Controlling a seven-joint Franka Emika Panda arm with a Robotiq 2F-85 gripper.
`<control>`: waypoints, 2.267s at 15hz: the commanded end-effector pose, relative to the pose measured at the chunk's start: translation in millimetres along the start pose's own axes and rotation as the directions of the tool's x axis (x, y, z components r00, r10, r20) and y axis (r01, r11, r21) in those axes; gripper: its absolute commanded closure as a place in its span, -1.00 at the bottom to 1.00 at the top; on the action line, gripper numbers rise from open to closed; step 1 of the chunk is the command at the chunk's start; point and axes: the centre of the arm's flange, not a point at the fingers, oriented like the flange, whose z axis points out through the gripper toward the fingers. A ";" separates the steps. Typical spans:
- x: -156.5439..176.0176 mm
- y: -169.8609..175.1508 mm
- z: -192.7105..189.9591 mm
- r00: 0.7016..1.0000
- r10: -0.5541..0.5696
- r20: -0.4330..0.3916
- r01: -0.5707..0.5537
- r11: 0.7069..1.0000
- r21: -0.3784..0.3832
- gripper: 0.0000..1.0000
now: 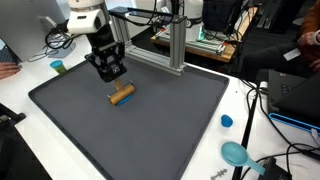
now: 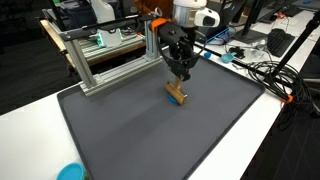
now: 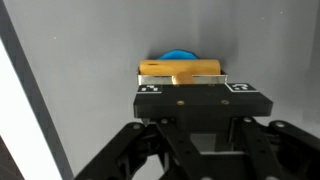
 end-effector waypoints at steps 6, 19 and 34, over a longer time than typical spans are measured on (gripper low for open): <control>17.9 -2.8 46.6 0.996 -0.045 -0.074 0.048 0.998 0.043 0.57; 14.5 -2.0 -12.4 0.981 0.053 -0.188 -0.053 0.999 0.005 0.57; -31.3 2.7 -9.5 0.980 0.142 -0.139 -0.143 0.990 0.006 0.57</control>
